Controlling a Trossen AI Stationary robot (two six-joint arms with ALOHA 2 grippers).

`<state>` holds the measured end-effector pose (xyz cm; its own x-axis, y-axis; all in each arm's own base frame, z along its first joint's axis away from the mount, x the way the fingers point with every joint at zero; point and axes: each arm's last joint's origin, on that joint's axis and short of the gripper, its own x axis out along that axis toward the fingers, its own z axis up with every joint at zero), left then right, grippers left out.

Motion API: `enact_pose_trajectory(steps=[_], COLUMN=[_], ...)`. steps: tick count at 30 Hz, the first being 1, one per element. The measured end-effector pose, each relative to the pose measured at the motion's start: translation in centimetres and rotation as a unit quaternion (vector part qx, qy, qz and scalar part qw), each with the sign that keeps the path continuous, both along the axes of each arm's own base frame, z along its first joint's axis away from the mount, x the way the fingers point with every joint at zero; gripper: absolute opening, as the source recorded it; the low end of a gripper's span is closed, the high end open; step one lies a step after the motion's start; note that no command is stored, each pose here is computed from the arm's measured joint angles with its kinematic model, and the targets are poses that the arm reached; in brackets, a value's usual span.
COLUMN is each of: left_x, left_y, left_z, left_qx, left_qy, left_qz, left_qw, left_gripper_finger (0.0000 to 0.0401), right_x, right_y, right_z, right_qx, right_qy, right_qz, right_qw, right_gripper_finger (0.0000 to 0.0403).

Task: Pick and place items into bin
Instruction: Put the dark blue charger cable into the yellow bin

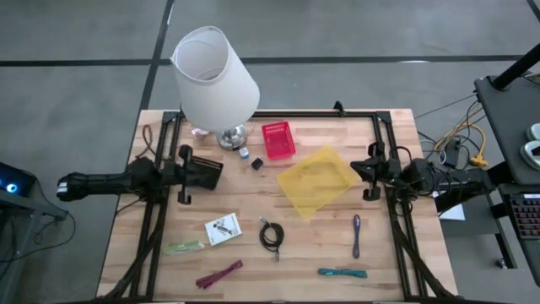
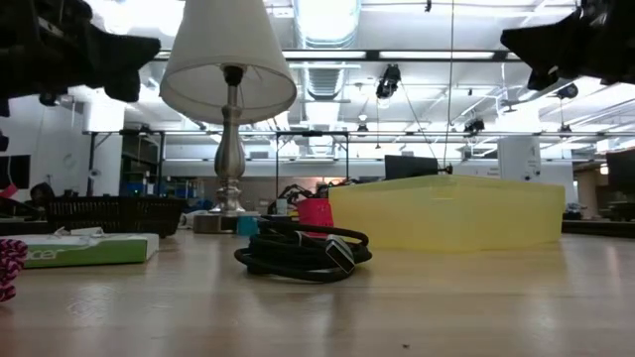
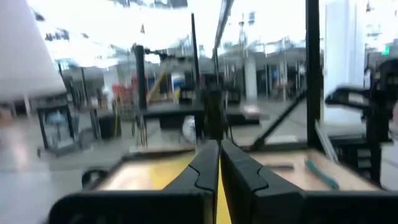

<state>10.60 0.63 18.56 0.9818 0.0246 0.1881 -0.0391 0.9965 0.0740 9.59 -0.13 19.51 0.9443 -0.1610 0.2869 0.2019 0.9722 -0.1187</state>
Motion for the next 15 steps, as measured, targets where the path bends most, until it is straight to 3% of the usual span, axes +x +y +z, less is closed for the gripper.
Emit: enact_pose_trajectory(steps=[3,6,11,15], left_x=[0.1,0.1,-0.1,-0.2], left_y=[0.0,0.0,-0.1,-0.1], left_z=[-0.2,0.1,1.8,2.3], left_qx=[0.005,0.046,0.059,0.060], left_qy=[0.016,0.006,-0.076,-0.105], left_qz=[0.001,0.007,-0.002,-0.001], left_qw=[1.000,0.999,0.995,0.993], left_gripper_finger=[0.0012,0.0045,0.0115,0.0148], right_x=[0.1,0.2,0.6,0.8], right_y=[0.0,0.0,0.0,0.0], right_z=[-0.2,-0.3,-0.6,0.3], right_qx=[-0.012,0.030,0.107,0.156], right_qy=[0.015,0.011,0.021,0.014], right_qz=[-0.006,0.007,0.028,0.041], right_qw=[1.000,0.999,0.994,0.987], right_gripper_finger=[0.0013,0.0038,0.0113,0.0171])
